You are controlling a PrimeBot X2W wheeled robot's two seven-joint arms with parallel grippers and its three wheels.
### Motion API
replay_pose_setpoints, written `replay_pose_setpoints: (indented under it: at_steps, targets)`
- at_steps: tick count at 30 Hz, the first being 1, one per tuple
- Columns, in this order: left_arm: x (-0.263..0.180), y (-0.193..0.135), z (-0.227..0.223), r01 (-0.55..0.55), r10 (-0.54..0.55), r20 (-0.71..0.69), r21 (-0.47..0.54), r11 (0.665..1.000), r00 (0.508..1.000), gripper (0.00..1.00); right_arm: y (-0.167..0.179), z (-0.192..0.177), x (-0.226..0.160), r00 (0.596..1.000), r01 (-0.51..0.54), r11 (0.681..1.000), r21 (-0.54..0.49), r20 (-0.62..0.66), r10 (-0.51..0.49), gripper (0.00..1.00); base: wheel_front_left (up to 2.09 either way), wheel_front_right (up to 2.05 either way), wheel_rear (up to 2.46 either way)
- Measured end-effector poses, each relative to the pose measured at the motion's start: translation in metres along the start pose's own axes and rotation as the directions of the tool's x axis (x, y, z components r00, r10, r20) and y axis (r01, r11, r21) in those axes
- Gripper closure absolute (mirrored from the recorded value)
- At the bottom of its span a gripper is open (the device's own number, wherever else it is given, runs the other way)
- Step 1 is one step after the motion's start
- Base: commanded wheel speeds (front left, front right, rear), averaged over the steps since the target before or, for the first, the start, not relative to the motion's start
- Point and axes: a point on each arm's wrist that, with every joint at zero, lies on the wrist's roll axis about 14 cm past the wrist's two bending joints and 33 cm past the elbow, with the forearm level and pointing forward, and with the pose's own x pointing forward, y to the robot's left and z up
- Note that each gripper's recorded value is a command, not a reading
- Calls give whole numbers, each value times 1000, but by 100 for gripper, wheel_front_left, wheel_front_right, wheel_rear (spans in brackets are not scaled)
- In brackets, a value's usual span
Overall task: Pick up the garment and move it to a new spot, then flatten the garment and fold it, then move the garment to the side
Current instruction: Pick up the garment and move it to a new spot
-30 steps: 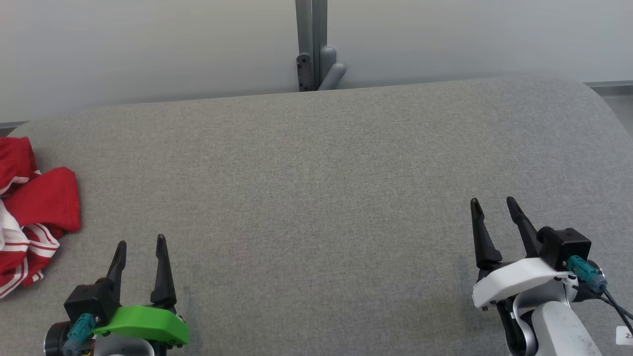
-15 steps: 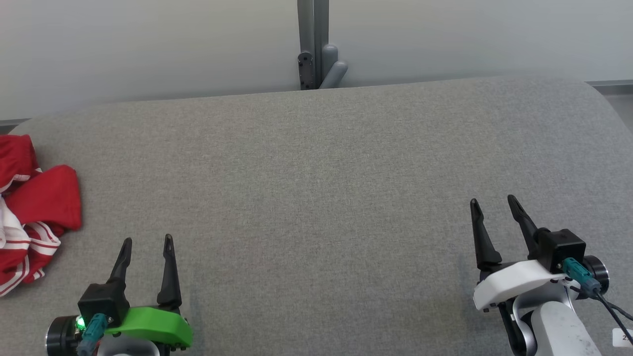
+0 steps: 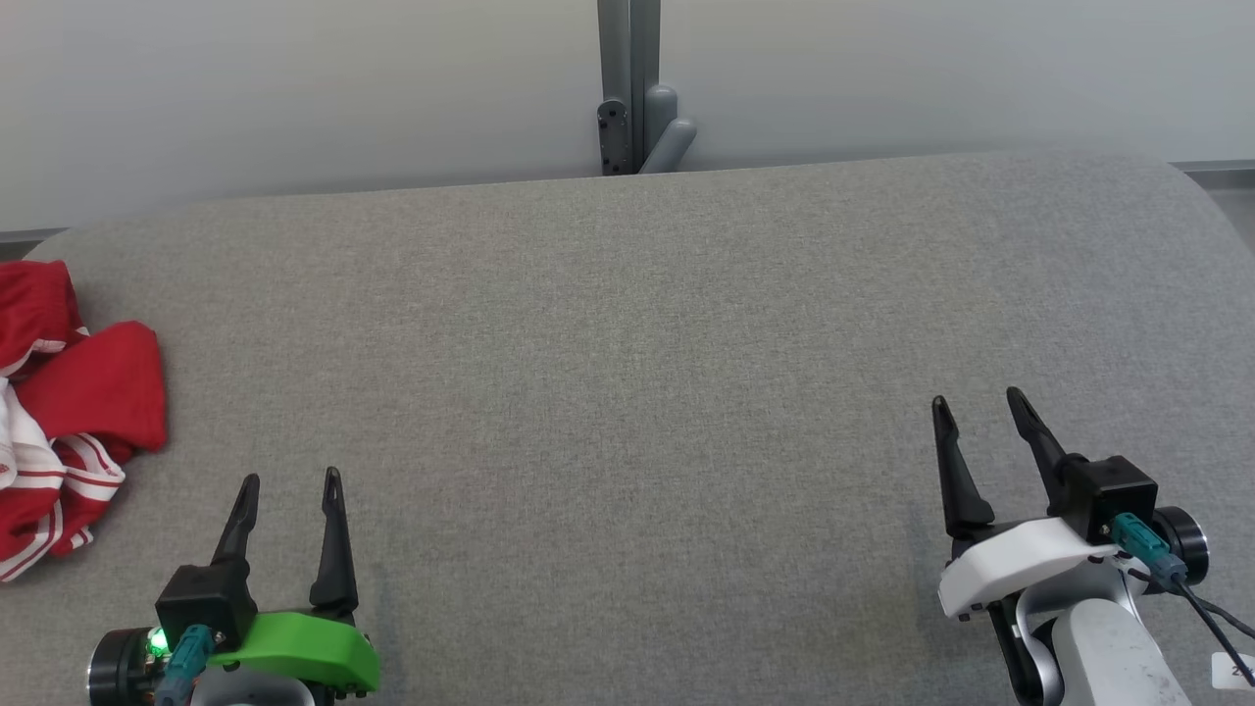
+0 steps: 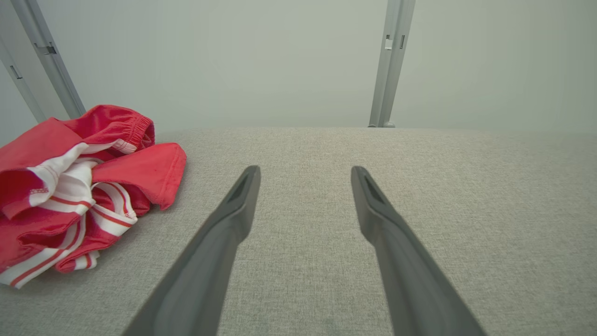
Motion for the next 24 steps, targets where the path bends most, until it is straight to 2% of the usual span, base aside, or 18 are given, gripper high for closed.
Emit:
replay_pose_setpoints:
  at_steps: [8,14,18,24]
  targets:
    - [-2,6,-7,-27,27,-22,-2,1000,999,0,4,-4,1,1000,-12,1000,-2,-11,12,0,0,0,0]
    - [-7,15,-10,-55,55,-33,10,998,998,0,25,-9,9,996,-87,996,-12,-23,86,0,0,0,0]
    - [-15,28,-5,-89,89,-19,17,996,996,0,48,-16,15,987,-157,988,-2,-43,157,0,0,0,0]
    - [-42,64,-10,-203,203,-38,0,979,979,0,91,-25,24,960,-270,962,36,-61,272,0,0,0,0]
